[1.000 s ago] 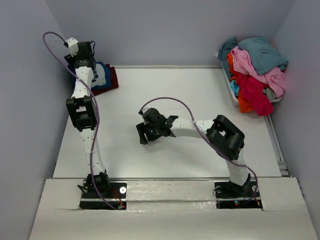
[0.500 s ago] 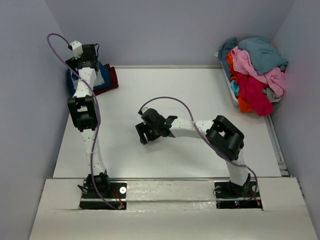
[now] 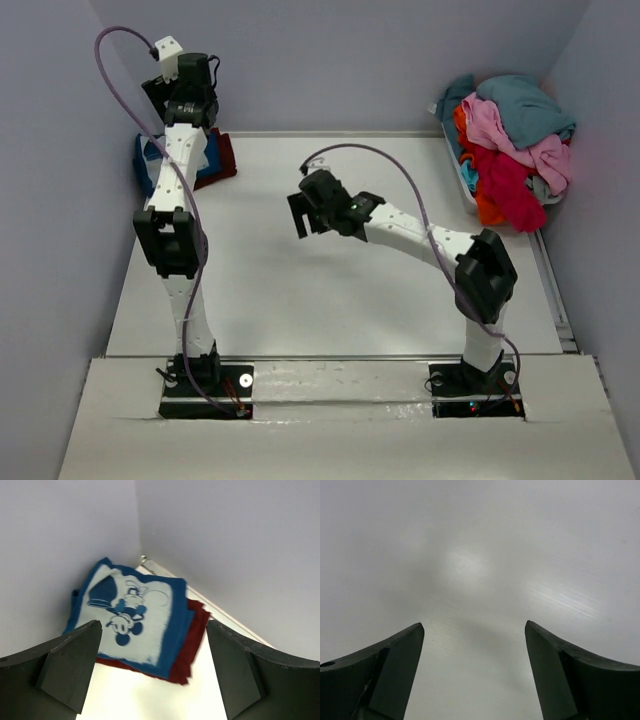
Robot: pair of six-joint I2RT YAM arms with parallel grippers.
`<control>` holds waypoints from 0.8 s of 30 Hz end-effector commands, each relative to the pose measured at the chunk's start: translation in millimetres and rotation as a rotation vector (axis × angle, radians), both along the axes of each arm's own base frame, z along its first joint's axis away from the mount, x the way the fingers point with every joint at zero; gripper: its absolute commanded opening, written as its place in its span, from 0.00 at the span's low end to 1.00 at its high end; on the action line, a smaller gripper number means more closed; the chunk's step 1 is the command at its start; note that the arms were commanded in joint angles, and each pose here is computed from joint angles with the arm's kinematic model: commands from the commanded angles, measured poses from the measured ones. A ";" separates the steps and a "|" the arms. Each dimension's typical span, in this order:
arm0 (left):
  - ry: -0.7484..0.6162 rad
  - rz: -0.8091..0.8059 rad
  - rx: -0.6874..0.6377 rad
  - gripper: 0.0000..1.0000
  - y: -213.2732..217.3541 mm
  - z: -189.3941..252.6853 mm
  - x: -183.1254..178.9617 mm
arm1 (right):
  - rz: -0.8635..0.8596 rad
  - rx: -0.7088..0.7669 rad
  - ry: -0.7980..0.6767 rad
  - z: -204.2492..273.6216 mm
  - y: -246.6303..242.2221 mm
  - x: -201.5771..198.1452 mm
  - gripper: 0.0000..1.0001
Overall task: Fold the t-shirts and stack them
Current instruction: Put the neatly folded tshirt into the corner of the board with the left arm
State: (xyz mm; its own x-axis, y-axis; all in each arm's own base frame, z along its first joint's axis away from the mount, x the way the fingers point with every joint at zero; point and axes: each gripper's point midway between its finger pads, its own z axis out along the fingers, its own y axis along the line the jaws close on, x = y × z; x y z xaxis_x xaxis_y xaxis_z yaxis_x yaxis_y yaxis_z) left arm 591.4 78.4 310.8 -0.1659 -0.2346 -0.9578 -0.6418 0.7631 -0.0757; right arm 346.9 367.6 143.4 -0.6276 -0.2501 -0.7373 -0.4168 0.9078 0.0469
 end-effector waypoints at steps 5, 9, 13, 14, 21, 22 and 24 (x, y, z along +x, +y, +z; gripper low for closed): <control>0.052 -0.200 0.007 0.99 -118.7 14.5 -34.7 | -0.339 -0.070 -0.061 79.2 -87.2 56.4 0.93; 0.124 -0.281 -0.011 0.99 -153.9 -1.3 -54.3 | -0.405 -0.063 -0.054 92.8 -121.7 61.1 0.94; 0.146 -0.339 -0.046 0.99 -171.3 -11.4 -74.0 | -0.451 -0.046 -0.052 104.4 -151.1 63.7 0.97; 0.161 -0.360 -0.054 0.99 -177.9 -15.6 -82.5 | -0.461 -0.052 -0.038 103.0 -158.0 61.8 0.97; 0.239 -0.446 -0.020 0.99 -218.1 -40.6 -116.0 | -0.527 -0.053 0.034 70.7 -191.9 48.6 0.98; 0.242 -0.452 -0.026 0.99 -218.6 -42.2 -117.9 | -0.530 -0.054 0.037 67.5 -193.3 46.7 0.98; 0.259 -0.459 -0.028 0.99 -218.9 -47.7 -120.9 | -0.533 -0.069 0.046 59.9 -196.4 43.1 0.97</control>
